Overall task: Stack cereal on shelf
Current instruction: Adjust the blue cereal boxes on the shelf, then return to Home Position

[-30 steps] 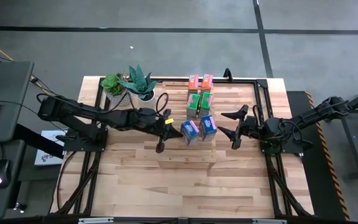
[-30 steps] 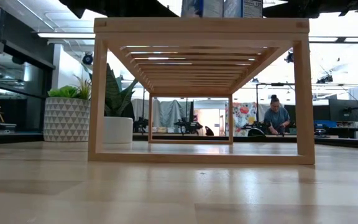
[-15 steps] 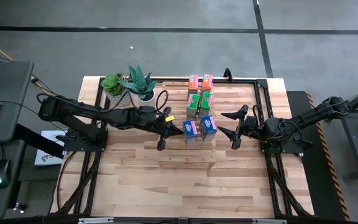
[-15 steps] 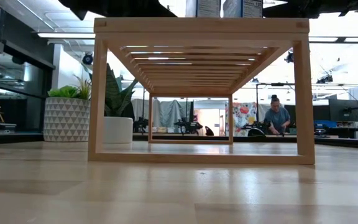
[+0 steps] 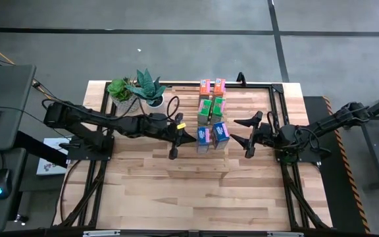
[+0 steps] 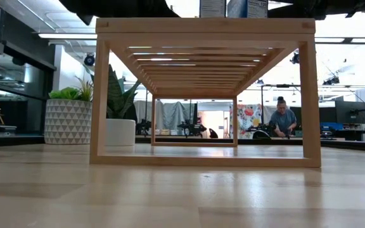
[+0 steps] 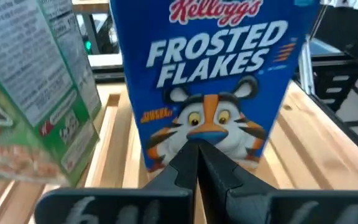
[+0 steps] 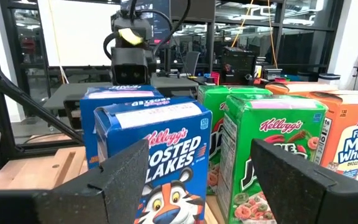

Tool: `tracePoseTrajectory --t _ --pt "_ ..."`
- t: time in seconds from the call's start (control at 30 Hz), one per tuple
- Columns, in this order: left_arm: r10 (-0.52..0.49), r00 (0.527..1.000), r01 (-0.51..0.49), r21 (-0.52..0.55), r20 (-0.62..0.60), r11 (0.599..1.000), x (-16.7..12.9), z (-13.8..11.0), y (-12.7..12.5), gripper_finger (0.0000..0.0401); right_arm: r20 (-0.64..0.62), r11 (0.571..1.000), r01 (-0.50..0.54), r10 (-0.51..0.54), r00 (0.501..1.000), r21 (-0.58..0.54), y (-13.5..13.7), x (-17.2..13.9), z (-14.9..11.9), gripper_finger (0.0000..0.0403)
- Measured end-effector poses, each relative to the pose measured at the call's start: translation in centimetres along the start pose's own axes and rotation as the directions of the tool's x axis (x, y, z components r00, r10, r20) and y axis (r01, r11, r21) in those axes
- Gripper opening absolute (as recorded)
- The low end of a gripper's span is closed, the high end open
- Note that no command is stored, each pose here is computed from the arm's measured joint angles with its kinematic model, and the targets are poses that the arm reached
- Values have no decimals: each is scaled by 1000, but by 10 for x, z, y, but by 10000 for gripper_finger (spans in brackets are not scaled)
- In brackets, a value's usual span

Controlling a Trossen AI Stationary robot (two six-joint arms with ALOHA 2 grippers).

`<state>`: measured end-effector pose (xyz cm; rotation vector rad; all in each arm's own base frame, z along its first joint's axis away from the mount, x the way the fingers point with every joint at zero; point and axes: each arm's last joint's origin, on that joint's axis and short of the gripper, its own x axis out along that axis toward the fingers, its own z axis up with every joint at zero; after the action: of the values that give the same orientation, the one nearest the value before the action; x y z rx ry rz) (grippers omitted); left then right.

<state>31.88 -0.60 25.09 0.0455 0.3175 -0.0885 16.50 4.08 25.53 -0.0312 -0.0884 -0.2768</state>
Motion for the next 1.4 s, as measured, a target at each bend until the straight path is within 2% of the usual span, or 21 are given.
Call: tracePoseTrajectory --t 0.17,0.37,0.57,0.77,0.97,1.1,1.23,1.3,1.4 --pt "20 1000 -20 -7 -4 1000 10 -7 7 0 -3 1000 4 -4 1000 -2 0 0 0 275" --pt "33 999 -33 -31 9 999 4 -2 11 0 -13 1000 13 -13 1000 10 0 0 -1 275" --pt "26 999 -27 -41 -43 999 -13 2 9 0 -123 998 60 -56 991 28 -1 -1 -14 275" --pt "-16 998 13 -62 -53 998 -18 5 2 0 -145 989 -105 120 982 106 4 -1 -16 275" --pt "-38 999 37 -53 -23 998 -17 8 -4 0 -157 988 -107 123 980 107 4 -1 -18 272" --pt "-41 999 40 -40 -11 998 -17 9 -5 0 -169 986 -130 146 975 103 5 -2 -19 246" --pt "-10 999 10 -26 -31 1000 -18 8 -3 0 -175 987 -133 148 973 90 5 -2 -19 198" --pt "4 997 -6 -28 -75 1000 -30 8 0 0 -189 988 -139 150 970 71 5 -3 -20 169" --pt "22 994 -24 -19 -104 1000 -63 20 3 0 -205 990 -131 138 969 45 3 -7 -20 117"
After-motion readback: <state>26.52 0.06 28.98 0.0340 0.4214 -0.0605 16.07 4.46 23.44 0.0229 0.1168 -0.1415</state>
